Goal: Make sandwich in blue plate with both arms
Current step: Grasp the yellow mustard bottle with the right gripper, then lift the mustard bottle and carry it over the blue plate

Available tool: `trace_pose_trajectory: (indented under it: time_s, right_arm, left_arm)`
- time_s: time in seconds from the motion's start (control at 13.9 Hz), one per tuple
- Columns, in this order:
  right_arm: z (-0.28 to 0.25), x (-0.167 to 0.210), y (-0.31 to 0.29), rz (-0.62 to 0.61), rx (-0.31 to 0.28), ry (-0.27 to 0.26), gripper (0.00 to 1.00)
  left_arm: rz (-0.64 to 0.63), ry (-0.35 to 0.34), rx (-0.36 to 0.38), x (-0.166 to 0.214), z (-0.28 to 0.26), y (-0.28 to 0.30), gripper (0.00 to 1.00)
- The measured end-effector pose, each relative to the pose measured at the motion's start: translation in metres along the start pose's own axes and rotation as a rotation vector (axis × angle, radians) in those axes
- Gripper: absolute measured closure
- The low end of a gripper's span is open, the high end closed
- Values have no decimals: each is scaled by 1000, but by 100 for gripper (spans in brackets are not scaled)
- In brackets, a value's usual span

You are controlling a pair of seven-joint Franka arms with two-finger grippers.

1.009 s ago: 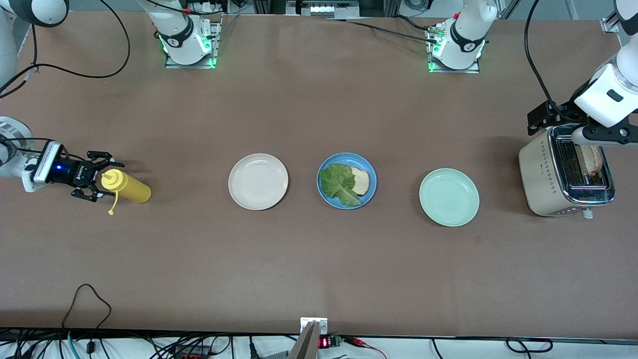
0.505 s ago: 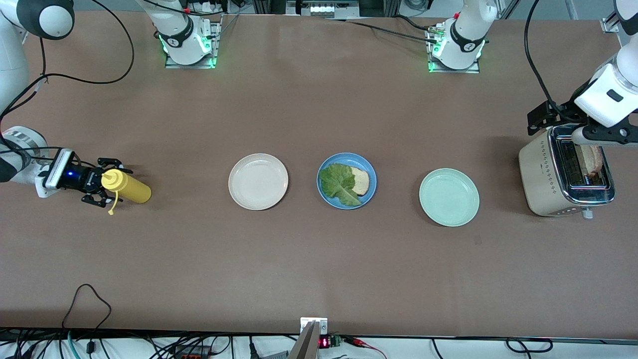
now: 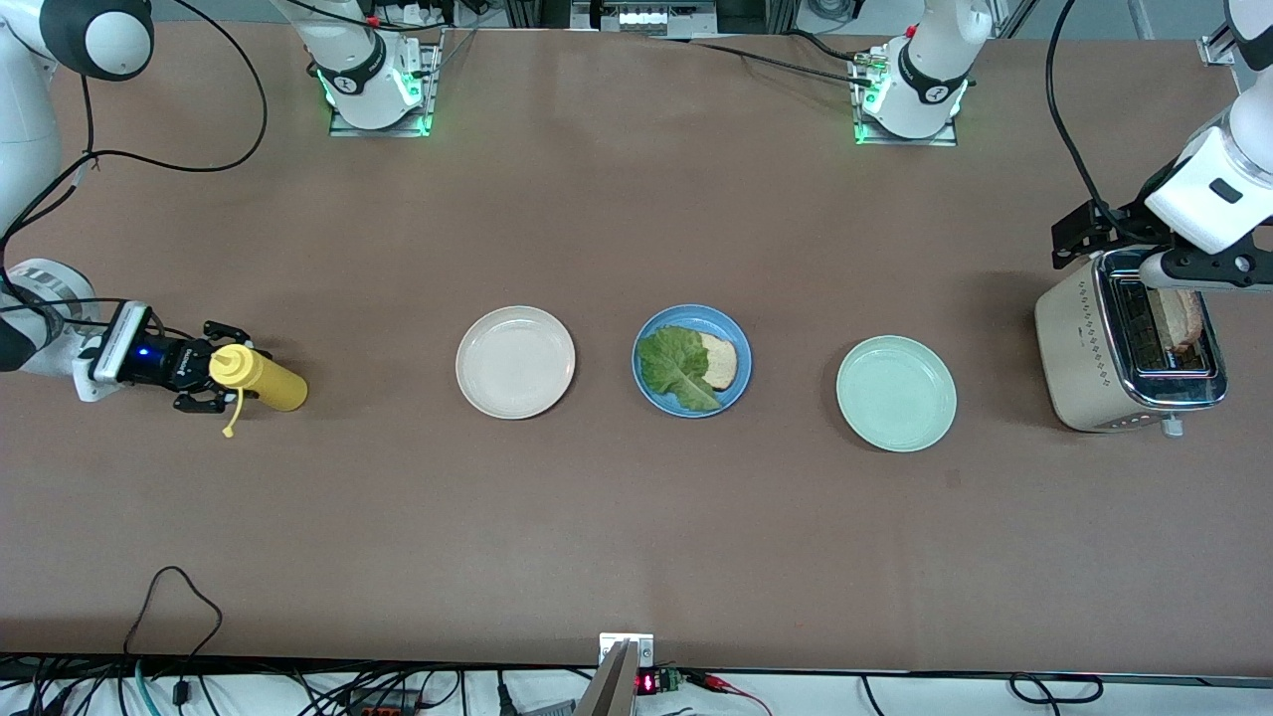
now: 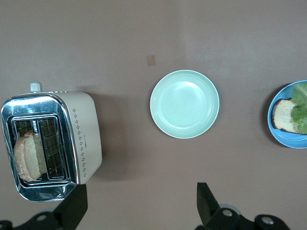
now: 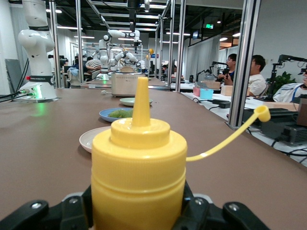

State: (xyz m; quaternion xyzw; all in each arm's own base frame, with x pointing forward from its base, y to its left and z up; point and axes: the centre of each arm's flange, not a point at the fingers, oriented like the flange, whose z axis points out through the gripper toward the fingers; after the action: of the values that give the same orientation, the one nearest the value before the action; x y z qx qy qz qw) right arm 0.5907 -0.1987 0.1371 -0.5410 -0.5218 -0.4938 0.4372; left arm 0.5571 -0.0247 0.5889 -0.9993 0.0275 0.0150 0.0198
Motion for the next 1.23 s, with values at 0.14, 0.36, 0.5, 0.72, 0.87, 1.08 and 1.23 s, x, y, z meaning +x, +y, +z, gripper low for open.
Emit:
trace_pose_trajectory:
  time_s: [0.14, 0.36, 0.5, 0.72, 0.87, 1.08, 1.23]
  right_arm:
    - [30, 20, 20, -3, 45, -8, 41]
    - [102, 81, 63, -29, 95, -71, 41]
    - [152, 122, 83, -28, 115, -143, 43]
    - [214, 172, 101, -26, 109, -235, 45]
    - [247, 191, 110, -2, 94, -302, 45]
    - [301, 213, 116, 19, 85, -435, 46]
    - [339, 228, 115, 21, 80, -525, 46]
  left_arm:
    - [0, 0, 0, 0, 0, 0, 0]
    - [1, -1, 0, 0, 0, 0, 0]
    - [1, -1, 0, 0, 0, 0, 0]
    - [1, -2, 0, 0, 0, 0, 0]
    - [1, -8, -1, -1, 1, 1, 0]
    - [1, -13, -2, -1, 1, 1, 0]
    - [1, -14, -2, -2, 1, 1, 0]
